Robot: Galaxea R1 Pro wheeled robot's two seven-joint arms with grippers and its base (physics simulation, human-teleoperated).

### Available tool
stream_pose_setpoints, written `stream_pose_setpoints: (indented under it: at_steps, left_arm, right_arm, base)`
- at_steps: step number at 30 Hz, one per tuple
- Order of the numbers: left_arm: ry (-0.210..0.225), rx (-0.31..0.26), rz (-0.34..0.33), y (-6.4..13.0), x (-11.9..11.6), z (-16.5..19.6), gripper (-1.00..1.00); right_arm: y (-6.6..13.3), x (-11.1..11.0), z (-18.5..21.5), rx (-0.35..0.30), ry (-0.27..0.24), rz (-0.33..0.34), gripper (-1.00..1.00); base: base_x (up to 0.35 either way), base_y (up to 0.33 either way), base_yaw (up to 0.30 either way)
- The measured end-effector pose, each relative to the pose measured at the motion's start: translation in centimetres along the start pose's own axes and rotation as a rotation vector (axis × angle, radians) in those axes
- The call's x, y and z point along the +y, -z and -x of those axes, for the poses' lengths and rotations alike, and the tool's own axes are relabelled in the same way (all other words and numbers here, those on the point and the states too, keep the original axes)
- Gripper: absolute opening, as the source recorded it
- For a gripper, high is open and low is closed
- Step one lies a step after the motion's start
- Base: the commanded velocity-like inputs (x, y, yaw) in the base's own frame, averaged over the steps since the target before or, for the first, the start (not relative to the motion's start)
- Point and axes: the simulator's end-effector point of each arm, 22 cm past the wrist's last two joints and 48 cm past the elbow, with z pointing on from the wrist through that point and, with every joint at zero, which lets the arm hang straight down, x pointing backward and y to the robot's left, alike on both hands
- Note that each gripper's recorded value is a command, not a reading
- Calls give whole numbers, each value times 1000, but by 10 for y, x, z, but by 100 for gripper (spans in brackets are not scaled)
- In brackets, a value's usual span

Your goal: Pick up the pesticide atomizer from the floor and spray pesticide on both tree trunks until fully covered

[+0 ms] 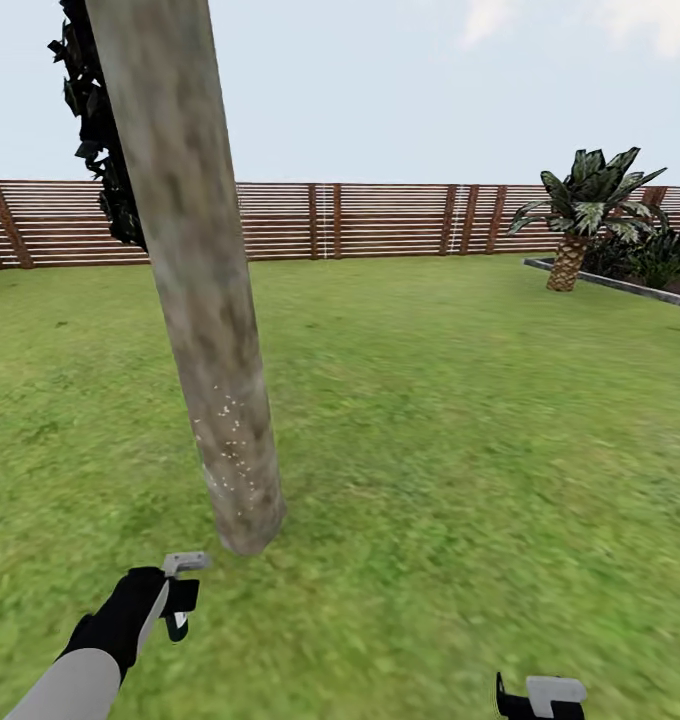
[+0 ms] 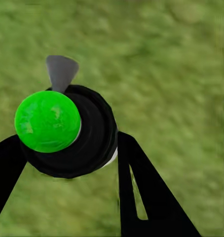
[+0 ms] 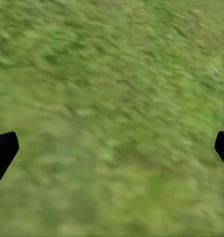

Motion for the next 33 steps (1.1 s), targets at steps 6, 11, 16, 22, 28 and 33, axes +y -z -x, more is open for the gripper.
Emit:
stream_pose_setpoints:
  at_steps: [6,11,16,22,28,33]
  left_arm:
    - [-2,-58,-2,0,-1,12,-100]
    - [1,-62,0,0,0,13,-100]
    - [4,-72,1,1,1,17,-100]
    - [6,-79,0,3,0,20,-100]
    - [5,-80,0,3,0,21,-100]
    - [5,-81,1,3,1,21,-100]
  right_arm:
    - [0,1,0,0,0,1,100]
    - [0,2,0,1,-1,0,100]
    - [0,2,0,2,-2,0,100]
    - [1,2,0,1,-2,0,100]
    - [1,2,0,2,-2,0,100]
    - [1,2,0,1,-2,0,100]
  base:
    - [23,-271,0]
    - [-26,-274,87]
    - [-14,-274,264]
    - [101,-263,239]
    - [176,-235,19]
    - [122,-257,10]
